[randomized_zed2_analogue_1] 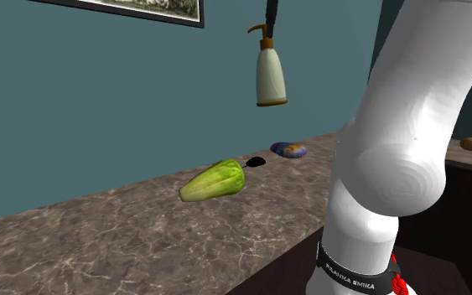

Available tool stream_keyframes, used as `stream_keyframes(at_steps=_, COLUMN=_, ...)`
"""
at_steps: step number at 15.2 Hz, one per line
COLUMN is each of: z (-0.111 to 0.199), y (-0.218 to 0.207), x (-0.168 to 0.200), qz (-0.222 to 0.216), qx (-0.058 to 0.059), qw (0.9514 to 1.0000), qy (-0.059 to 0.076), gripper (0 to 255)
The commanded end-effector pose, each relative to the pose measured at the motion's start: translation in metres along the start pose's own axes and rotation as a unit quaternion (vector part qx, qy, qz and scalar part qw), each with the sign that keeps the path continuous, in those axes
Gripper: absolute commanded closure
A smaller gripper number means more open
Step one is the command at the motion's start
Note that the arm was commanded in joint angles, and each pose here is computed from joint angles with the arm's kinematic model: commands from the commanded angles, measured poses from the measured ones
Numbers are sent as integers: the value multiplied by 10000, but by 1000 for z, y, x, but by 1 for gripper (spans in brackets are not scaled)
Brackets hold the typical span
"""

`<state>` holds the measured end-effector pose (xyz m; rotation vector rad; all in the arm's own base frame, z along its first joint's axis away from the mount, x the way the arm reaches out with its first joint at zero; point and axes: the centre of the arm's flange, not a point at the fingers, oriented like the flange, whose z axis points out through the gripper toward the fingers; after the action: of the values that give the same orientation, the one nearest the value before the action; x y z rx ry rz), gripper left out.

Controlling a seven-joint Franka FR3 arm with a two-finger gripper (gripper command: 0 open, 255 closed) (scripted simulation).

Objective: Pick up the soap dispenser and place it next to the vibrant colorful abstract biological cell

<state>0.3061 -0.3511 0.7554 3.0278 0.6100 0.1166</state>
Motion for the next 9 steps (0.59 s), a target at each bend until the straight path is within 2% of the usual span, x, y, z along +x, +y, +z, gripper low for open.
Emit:
stream_keyframes(at_steps=1, z=-3, y=26, x=-9, qz=-16, qx=-22, qw=10000, qy=-9, gripper=255)
stream_keyframes(at_steps=7, z=0, y=103, x=-29, qz=-16, qx=-22, qw=10000, qy=-9, gripper=255)
stream_keyframes(at_steps=9, z=6, y=111, x=-32, qz=-16, qx=-22, qw=10000, qy=-9, gripper=255)
